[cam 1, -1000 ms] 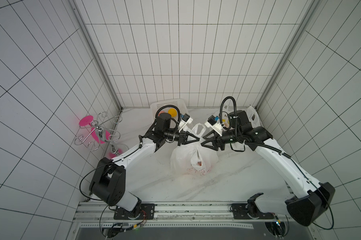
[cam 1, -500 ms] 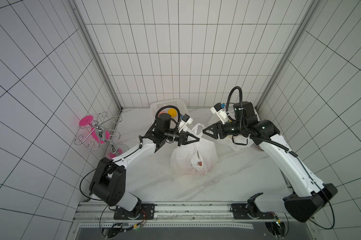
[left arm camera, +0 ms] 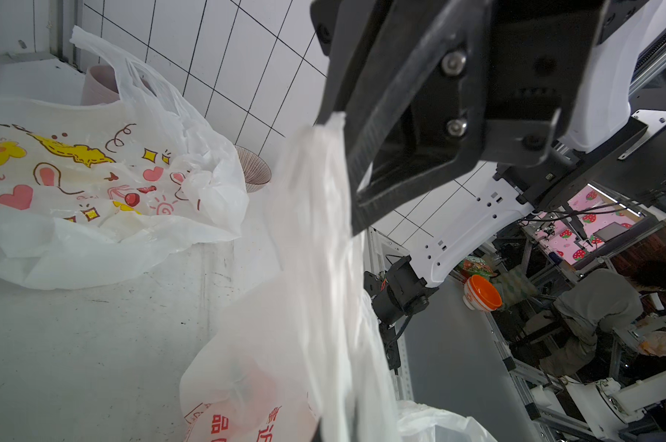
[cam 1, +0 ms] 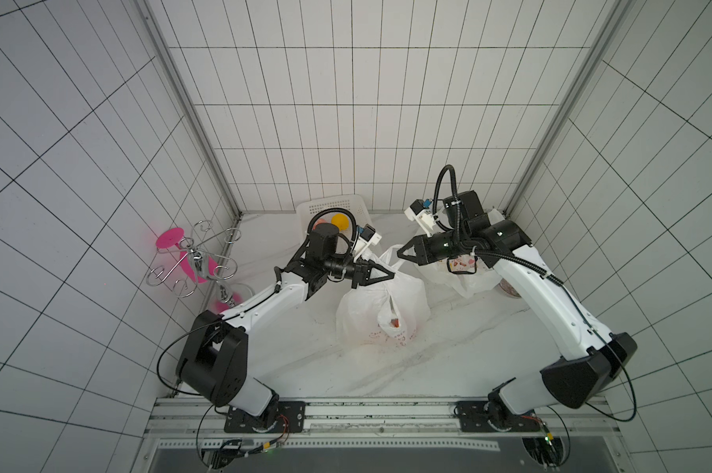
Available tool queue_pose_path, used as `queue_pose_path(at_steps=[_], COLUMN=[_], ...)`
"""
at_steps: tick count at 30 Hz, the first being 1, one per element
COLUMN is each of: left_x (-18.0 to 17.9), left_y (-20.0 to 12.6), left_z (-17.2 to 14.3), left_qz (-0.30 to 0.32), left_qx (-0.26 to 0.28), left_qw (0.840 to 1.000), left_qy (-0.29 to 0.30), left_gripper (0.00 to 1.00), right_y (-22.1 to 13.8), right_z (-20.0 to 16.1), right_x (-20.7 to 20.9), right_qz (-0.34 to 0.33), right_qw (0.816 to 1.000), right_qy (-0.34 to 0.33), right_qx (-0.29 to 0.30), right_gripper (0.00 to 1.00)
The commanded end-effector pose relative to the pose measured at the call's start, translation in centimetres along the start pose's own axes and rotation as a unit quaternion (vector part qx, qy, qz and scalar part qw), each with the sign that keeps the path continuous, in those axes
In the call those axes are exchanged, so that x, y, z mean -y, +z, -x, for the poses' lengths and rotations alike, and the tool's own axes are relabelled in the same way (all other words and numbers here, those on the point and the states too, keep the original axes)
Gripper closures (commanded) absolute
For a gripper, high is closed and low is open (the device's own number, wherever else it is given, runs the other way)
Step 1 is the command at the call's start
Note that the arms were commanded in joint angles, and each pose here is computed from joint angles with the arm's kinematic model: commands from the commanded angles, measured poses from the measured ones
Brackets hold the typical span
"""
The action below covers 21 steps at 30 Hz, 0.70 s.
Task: Place the peach into a plastic bag & tie a knot
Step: Cross the plastic bag at the center of the board.
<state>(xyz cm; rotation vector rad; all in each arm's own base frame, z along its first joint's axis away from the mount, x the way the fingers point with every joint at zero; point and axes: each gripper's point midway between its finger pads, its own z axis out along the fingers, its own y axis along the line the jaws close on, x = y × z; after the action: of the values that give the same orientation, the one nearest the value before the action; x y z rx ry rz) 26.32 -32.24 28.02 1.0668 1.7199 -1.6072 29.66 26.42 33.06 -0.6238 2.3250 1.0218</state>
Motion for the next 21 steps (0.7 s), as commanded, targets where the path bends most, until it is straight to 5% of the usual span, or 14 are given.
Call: queue_pose_path(at_steps=[1,8,11,21], left_x=[-0.5,-0.2,-0.8,-1.0], left_y=[-0.1,-0.1,-0.5,-1.5], left_z=[-0.3,-0.3,-0.4,1.6], left_qz=[0.011,0.005,0.013,0.029], left_qx=[-0.002,-0.002,0.001,0.022], left_qw=[1.000,1.000,1.000,0.999], left_qy=[0.000,0.000,-0.013,-0.018], left_gripper=[0.83,0.85,0.94,0.98], right_y=[-3.8,-4.0,-4.9,-3.1], right_z=[3.4,3.0,2.5,-5.6], right_x=[-4.4,-4.1,-3.5,-2.7], right_qz=[0.043,0.035,0.009,-0.009], right_qw=[0.996,0.996,0.996,1.000], right_qy=[-0.036,-0.032,-0.034,0.014], right_qx=[0.065,0.073,0.078,0.017], right_gripper=[1.00,1.00,1.00,1.00])
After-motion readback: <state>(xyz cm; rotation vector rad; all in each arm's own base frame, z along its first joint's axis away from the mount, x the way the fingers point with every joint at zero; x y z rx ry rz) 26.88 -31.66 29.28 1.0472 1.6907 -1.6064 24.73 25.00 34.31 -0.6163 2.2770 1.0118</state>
